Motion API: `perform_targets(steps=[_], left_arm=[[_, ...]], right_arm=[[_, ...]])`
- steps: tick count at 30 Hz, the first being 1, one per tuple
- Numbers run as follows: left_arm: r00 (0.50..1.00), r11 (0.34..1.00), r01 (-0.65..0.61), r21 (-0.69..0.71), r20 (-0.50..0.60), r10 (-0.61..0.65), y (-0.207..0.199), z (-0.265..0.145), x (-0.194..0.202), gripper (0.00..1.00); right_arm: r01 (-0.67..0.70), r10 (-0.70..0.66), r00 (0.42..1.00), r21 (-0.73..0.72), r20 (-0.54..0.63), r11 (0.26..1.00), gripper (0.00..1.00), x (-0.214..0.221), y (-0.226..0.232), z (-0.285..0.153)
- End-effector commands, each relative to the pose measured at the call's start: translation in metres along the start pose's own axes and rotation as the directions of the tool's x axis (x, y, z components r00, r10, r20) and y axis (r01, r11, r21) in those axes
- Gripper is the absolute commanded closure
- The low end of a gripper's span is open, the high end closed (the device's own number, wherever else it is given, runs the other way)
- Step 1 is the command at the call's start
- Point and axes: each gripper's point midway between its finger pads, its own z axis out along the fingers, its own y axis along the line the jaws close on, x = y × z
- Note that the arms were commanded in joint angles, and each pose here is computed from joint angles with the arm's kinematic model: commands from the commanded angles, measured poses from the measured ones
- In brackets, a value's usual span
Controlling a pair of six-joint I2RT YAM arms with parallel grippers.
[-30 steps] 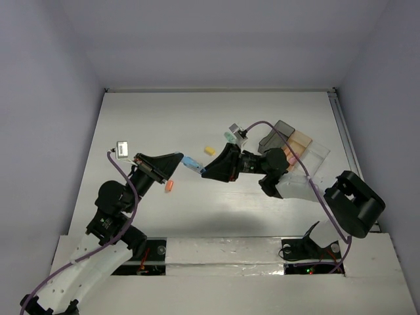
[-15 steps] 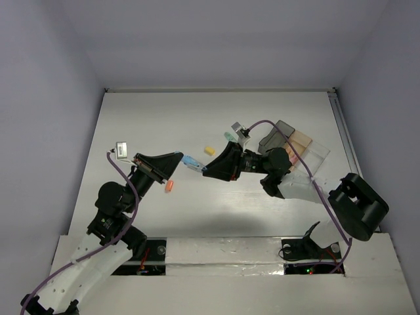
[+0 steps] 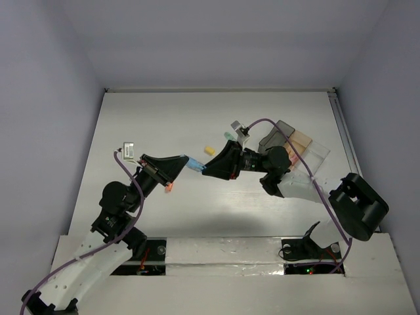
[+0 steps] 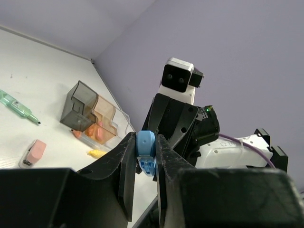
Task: Sort the stationery into containers
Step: Close the pen cap on the pen.
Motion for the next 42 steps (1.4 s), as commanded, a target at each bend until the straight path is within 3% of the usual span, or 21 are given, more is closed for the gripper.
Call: perform_targets(steps=[1,29,42], left_arm=[[0.998,0.998,-0.012,-0.066,-0.064,0.008,0.027,0.0,0.021,1.0],[0.993,0.998,0.056,-0.026,-0.107,-0.059,0.035,0.003,0.042,1.0],[0.984,0.998,0.064,-0.01,-0.163,-0.065,0.017,0.01,0.072,1.0]], right_arm=[[0.243,-0.216,0.964,-0.188,0.154,0.951,0.99,-0.047,0.058,0.01],[0.221,-0.192,0.966,-0.164,0.175,0.961,1.0,-0.051,0.052,0.019],[0.208,-0.184,0.97,-0.15,0.159,0.967,1.0,-0.059,0.046,0.034]])
